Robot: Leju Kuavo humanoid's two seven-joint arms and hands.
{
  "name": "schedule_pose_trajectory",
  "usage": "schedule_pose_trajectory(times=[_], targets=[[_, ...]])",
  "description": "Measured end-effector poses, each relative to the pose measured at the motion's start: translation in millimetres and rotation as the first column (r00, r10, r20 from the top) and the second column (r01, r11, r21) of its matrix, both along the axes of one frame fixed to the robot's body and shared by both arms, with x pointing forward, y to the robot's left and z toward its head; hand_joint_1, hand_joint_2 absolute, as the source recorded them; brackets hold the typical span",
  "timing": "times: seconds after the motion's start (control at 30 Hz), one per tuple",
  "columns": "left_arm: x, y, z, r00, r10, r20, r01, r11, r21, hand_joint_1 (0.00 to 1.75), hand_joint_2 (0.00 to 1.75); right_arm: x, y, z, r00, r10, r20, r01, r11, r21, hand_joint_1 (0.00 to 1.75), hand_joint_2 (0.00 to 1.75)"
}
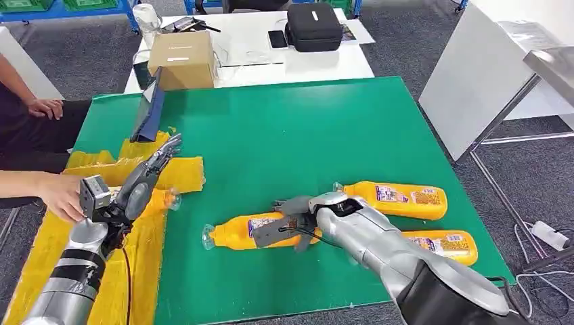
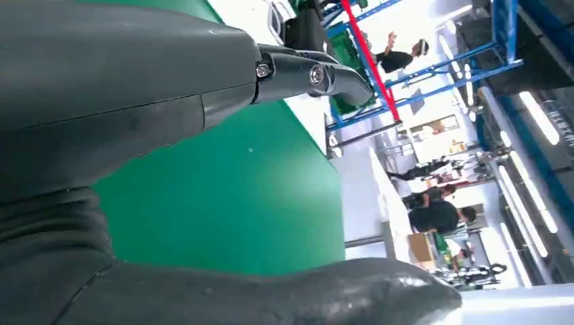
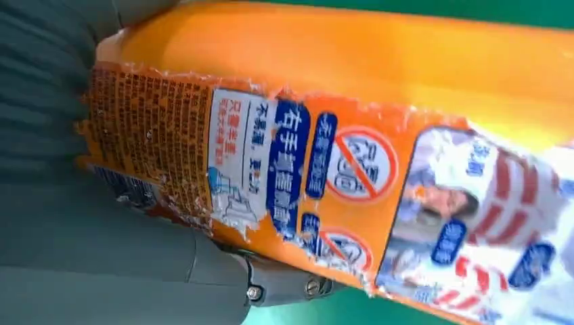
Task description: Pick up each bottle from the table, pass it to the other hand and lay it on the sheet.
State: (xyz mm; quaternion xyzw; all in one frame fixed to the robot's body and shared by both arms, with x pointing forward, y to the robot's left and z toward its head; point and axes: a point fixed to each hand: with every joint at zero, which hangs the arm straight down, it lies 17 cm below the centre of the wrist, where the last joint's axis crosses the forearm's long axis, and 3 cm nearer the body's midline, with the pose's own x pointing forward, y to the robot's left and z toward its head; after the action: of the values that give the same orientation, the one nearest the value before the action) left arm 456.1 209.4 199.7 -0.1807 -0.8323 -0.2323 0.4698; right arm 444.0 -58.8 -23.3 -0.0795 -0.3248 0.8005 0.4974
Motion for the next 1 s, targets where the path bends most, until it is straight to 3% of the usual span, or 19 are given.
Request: schedule_pose_trajectory(times=[0.23, 0.3, 0.4, 0.63, 0.67, 0.7, 0.77, 0.87, 0.9, 1.0], targets=[[6, 0, 5, 1.000, 0.018, 0.002, -0.018, 0.999, -0.028, 0.00, 0.00, 18, -3, 9, 0.996, -0.061, 0.061, 0.060, 0.998, 0.028, 1.75, 1.75], [8, 6, 5, 0.999, 0.041, -0.020, -0.043, 0.997, -0.061, 0.00, 0.00, 29, 9, 18, 0.985, -0.130, 0.116, 0.114, 0.985, 0.132, 1.75, 1.75], [3, 23, 3, 0.994, 0.083, -0.069, -0.092, 0.986, -0.140, 0.00, 0.00, 43, 28, 37, 0.953, -0.255, 0.163, 0.186, 0.919, 0.349, 1.75, 1.75], [-6, 38, 4, 0.989, 0.116, -0.091, -0.132, 0.972, -0.197, 0.00, 0.00, 40, 47, 50, 0.939, -0.324, 0.116, 0.227, 0.836, 0.500, 1.75, 1.75], [-7, 42, 5, 0.988, 0.113, -0.109, -0.136, 0.962, -0.235, 0.00, 0.00, 40, 55, 61, 0.933, -0.340, 0.115, 0.215, 0.787, 0.578, 1.75, 1.75], [-11, 47, 8, 0.986, 0.110, -0.125, -0.142, 0.947, -0.289, 0.00, 1.75, 37, 67, 77, 0.928, -0.358, 0.104, 0.199, 0.713, 0.672, 1.75, 1.75], [-21, 56, 15, 0.985, 0.100, -0.143, -0.149, 0.907, -0.394, 0.00, 1.75, 21, 89, 111, 0.922, -0.386, 0.043, 0.180, 0.523, 0.833, 1.75, 1.75], [-33, 55, 22, 0.982, 0.118, -0.145, -0.171, 0.877, -0.448, 0.00, 1.75, -3, 101, 172, 0.909, -0.415, -0.034, 0.145, 0.239, 0.960, 1.75, 1.75], [-37, 53, 23, 0.981, 0.127, -0.144, -0.179, 0.875, -0.450, 0.00, 1.75, -7, 98, 190, 0.902, -0.428, -0.048, 0.130, 0.165, 0.978, 1.75, 1.75], [-42, 50, 29, 0.978, 0.156, -0.139, -0.203, 0.866, -0.456, 0.00, 1.75, -16, 81, 228, 0.883, -0.465, -0.065, 0.081, 0.013, 0.997, 1.75, 1.75]])
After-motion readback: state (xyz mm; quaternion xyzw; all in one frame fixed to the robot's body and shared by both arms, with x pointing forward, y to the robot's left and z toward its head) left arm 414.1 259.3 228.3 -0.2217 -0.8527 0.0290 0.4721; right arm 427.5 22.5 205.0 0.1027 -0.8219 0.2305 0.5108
